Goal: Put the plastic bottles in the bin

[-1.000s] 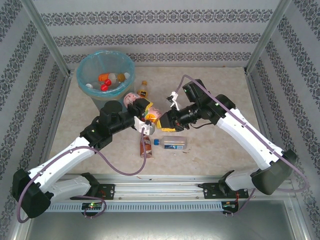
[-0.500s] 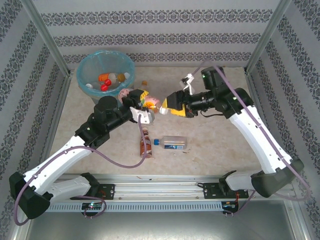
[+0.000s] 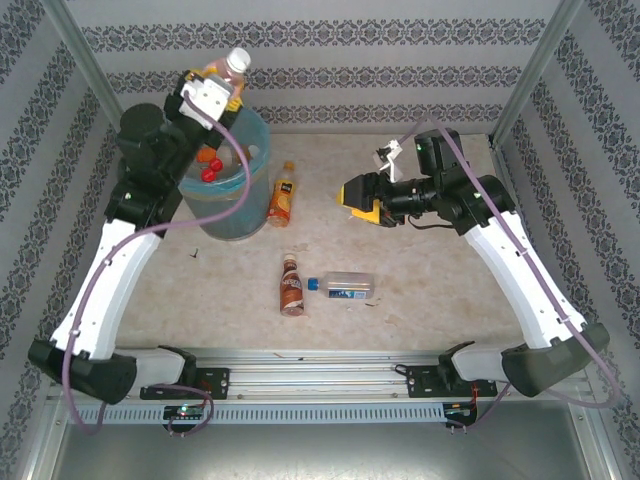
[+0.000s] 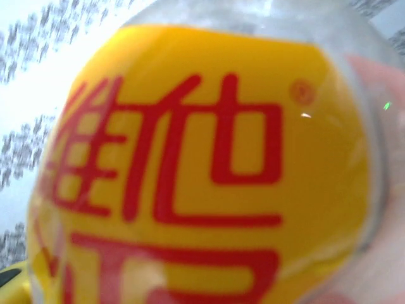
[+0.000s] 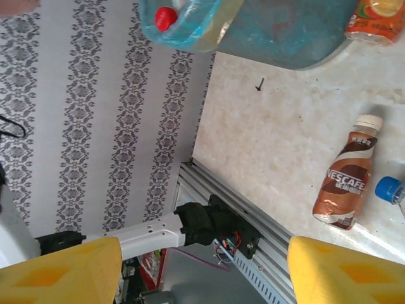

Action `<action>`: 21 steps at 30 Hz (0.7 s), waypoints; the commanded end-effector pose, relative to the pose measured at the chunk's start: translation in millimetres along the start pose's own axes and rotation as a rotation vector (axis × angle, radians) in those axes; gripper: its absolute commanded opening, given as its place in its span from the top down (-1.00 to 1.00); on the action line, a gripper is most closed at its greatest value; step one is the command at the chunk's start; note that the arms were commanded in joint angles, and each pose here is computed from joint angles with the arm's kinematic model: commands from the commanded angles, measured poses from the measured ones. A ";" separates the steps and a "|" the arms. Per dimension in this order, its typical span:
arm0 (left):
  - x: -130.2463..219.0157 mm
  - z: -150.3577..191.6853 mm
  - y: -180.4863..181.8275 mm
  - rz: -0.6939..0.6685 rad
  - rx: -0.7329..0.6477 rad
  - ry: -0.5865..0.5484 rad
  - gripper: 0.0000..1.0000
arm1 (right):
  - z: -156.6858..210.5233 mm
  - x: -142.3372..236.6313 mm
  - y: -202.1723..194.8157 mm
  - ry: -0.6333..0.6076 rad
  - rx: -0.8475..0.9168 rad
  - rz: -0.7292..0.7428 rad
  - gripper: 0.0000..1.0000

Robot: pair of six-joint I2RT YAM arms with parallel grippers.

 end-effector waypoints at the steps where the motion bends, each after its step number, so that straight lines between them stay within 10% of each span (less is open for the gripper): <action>1: -22.8 42.1 10.1 0.005 0.143 0.134 0.06 | -2.0 0.6 -0.9 -0.011 0.000 0.008 -0.38; 12: -65.3 130.0 26.0 -0.045 0.258 0.237 -0.21 | -3.8 -9.5 -19.3 0.007 -0.020 0.046 -0.37; 21: -61.2 141.6 30.0 -0.077 0.287 0.219 -0.84 | -7.3 -14.2 -23.0 0.012 -0.026 0.047 -0.36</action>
Point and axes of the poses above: each hand's point on the last joint's axis, 136 mm out from that joint toward the fingers, its own x axis back along the fingers, its own y axis along the line the jaws close on, z = x × y, the point moved 4 cm from there along x, back along the fingers, and after that the axes turned 5 degrees about -x, right-handed, at the moved point
